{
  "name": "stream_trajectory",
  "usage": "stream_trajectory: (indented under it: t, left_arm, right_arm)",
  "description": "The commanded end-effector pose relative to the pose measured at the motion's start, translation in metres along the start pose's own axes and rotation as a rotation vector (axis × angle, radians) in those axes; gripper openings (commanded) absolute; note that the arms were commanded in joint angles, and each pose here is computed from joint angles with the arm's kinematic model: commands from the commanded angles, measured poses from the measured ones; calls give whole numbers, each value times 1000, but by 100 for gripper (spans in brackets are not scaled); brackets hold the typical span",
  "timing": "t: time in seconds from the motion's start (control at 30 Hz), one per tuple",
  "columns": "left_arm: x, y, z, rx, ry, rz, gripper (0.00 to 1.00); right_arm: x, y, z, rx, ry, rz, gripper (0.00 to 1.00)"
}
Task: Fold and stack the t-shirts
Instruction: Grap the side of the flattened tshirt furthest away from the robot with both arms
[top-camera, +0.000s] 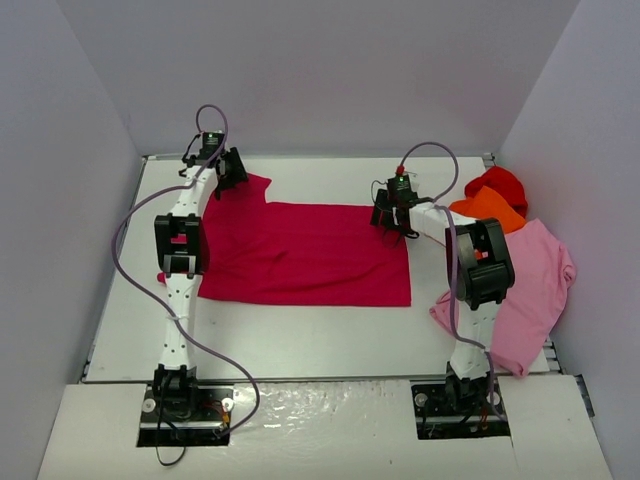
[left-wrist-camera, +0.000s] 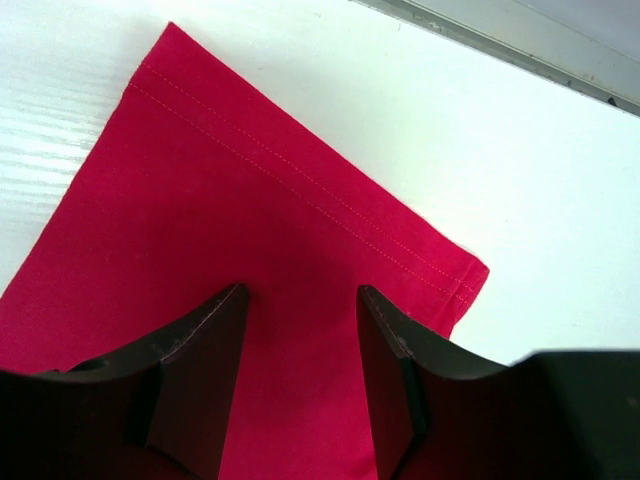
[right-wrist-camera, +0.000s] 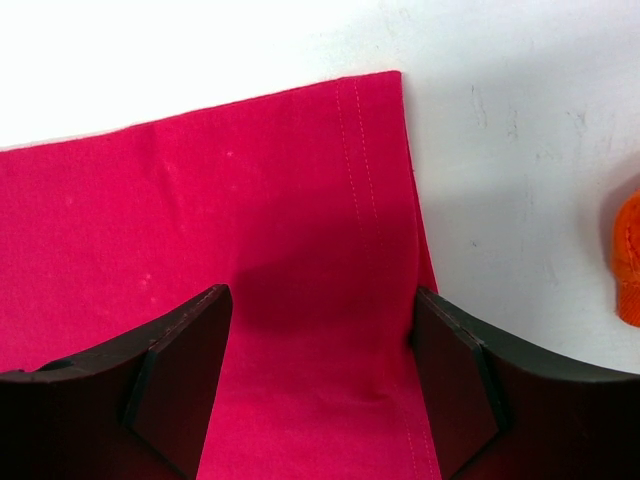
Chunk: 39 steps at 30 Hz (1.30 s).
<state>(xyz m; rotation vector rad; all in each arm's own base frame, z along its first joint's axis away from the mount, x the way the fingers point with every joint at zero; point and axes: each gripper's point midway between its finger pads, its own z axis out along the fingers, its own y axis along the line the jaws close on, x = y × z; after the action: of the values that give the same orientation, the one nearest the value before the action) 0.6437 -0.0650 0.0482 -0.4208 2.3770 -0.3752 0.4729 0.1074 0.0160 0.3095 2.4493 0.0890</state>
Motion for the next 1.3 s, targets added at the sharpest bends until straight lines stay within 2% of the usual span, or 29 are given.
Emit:
stream_trajectory:
  t: [0.0, 0.17, 0.37, 0.43, 0.57, 0.67, 0.87, 0.97, 1.17, 1.27]
  left_arm:
    - [1, -4, 6, 10, -4, 11, 45]
    - [23, 14, 4, -77, 52, 13, 44]
    - [51, 47, -16, -300, 147, 115, 40]
    - [62, 64, -20, -420, 176, 165, 40]
    - [76, 63, -16, -457, 214, 178, 39]
    - [96, 67, -10, -460, 260, 128, 39]
    - [114, 65, -7, -429, 319, 43, 36]
    - [115, 66, -7, -421, 324, 15, 31]
    - [116, 70, -5, -428, 324, 13, 3]
    - [116, 69, -5, -423, 323, 15, 0]
  right_arm:
    - [-2, -5, -18, -12, -14, -1, 67]
    - [-13, -8, -29, 1, -52, -2, 67]
    - [-37, -6, -52, -2, -129, 33, 67]
    - [-49, -6, -68, -2, -175, 52, 66]
    - [-72, -5, -99, -22, -265, 94, 66]
    - [-81, -3, -113, -40, -293, 89, 66]
    - [-87, -8, -111, -6, -296, 61, 66]
    - [-79, -9, -96, 12, -266, 50, 66]
    - [-77, -17, -55, 72, -228, 24, 56]
    - [-78, -15, -36, 64, -214, 33, 53]
